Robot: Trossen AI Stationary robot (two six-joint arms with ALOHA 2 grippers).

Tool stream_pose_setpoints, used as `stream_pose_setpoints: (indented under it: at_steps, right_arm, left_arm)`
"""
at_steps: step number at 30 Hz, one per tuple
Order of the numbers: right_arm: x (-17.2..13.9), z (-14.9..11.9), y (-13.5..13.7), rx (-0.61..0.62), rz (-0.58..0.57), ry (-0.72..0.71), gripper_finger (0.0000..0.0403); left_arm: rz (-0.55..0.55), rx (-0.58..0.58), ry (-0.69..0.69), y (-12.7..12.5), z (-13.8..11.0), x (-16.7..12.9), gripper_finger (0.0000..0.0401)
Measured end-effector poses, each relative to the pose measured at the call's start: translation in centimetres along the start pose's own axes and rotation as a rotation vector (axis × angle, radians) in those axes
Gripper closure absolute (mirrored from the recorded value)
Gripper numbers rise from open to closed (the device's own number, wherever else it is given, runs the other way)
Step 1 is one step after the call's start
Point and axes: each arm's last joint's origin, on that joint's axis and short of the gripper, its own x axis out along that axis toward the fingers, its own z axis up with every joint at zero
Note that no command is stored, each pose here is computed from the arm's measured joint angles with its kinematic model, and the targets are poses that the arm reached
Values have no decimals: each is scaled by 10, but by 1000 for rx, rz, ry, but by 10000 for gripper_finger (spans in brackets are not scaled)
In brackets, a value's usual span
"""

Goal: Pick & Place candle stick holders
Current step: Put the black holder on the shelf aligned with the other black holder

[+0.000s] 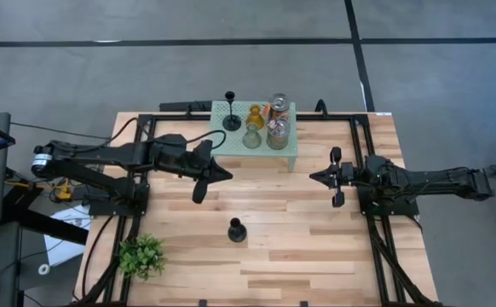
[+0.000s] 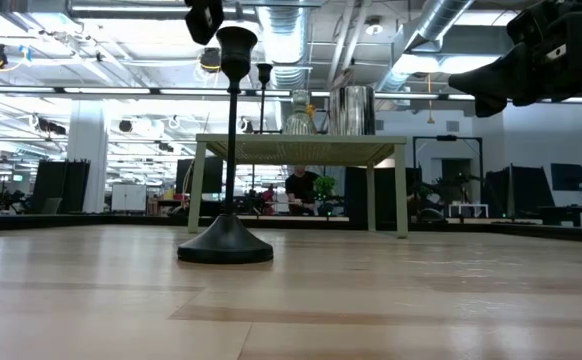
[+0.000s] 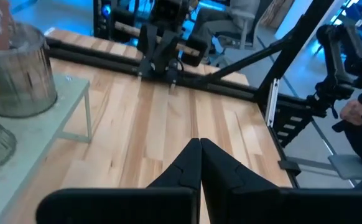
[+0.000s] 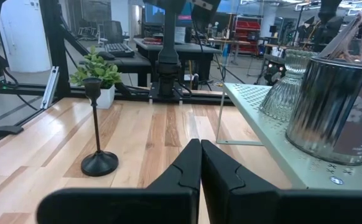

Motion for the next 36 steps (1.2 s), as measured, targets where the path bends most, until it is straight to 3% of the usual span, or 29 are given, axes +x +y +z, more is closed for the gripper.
stream_pose_setpoints:
  at_steps: [10, 19, 30, 36]
  right_arm:
    - [0, 0, 0, 0, 0, 0, 403]
    - [0, 1, 0, 0, -1, -6, 403]
    - [0, 0, 0, -8, 0, -3, 403]
    - [0, 0, 0, -8, -1, -3, 403]
  left_arm:
    - [15, 50, 29, 2, -5, 10, 398]
    - [96, 50, -41, 4, 1, 9, 398]
    - [40, 119, -32, 2, 1, 10, 398]
    - [182, -7, -62, 6, 2, 9, 398]
